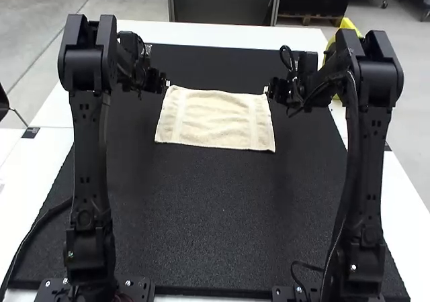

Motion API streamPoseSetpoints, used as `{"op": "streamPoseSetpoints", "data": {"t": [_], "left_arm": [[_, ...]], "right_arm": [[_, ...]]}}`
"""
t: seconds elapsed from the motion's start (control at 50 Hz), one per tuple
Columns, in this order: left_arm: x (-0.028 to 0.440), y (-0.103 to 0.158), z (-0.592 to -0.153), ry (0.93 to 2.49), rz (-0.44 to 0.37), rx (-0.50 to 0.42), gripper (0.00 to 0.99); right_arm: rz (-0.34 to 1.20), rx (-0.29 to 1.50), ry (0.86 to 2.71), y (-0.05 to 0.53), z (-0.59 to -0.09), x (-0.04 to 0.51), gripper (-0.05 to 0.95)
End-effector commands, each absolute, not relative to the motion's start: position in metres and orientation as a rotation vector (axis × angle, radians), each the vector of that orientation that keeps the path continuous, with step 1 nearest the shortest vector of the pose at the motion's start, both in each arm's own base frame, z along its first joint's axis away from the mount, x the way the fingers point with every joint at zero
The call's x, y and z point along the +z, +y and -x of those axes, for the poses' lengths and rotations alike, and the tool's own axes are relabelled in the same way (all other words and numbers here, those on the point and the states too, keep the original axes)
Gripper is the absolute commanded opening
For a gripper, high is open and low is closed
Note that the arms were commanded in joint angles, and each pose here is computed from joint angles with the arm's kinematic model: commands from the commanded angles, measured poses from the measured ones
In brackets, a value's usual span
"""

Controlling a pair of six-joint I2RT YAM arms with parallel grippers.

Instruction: Fold the towel.

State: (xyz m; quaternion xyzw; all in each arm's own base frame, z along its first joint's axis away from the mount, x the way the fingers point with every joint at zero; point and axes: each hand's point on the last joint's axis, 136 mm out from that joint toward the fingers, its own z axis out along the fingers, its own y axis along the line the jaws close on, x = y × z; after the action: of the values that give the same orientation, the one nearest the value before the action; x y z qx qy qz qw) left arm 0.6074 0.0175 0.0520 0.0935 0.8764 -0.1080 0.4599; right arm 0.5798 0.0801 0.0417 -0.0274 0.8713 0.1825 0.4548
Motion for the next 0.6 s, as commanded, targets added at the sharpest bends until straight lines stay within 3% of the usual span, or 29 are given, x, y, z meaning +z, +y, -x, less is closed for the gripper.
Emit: {"op": "streamPoseSetpoints", "data": {"t": [0.0, 0.58], "left_arm": [[0.059, 0.019, -0.617, 2.134, -0.250, -0.248, 0.921], [0.055, 0.011, -0.643, 2.147, -0.259, -0.270, 0.920]], "right_arm": [[0.089, 0.448, 2.126, 0.079, -0.590, 0.049, 0.90], [0.119, 0.442, 2.159, 0.086, -0.611, 0.026, 0.90]]}}
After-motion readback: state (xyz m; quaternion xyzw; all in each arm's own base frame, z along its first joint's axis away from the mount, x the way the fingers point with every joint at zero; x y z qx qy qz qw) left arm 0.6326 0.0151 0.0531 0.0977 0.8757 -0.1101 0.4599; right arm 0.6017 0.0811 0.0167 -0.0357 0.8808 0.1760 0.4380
